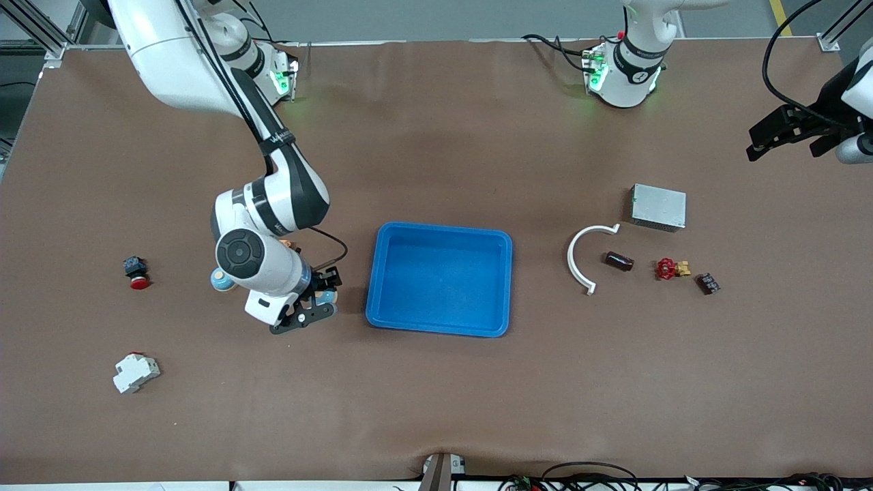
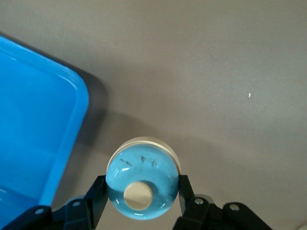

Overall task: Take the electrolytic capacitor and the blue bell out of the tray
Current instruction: 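Lift the bell out of the tray with the right gripper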

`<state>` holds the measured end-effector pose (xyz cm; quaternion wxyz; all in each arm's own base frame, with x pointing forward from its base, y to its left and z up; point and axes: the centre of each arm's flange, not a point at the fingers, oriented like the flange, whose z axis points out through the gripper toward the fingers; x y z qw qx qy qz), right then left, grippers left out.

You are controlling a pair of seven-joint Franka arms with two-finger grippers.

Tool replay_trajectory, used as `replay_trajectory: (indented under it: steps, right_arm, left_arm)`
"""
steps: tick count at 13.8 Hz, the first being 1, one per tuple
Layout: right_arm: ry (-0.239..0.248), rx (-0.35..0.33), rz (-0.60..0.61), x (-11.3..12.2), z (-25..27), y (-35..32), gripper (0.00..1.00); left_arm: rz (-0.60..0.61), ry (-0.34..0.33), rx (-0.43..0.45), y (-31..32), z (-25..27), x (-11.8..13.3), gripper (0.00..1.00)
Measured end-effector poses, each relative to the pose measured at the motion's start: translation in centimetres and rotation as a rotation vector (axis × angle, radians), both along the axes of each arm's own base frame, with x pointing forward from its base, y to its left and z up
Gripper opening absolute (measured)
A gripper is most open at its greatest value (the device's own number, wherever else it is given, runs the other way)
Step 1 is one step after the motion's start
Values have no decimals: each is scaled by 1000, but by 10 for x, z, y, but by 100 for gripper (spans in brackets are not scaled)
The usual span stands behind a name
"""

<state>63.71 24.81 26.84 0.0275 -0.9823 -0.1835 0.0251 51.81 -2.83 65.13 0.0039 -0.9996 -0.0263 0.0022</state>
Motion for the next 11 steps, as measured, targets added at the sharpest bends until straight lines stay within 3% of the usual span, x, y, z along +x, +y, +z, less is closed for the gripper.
replay_trajectory:
  steps: [3, 11]
  right_arm:
    - [-25, 6, 62, -17, -25, -13, 65]
    - [-4, 8, 186, -23, -42, -34, 65]
  left_arm:
    - [2, 0, 0, 1, 1, -1, 100]
    - [6, 9, 0, 3, 4, -3, 100]
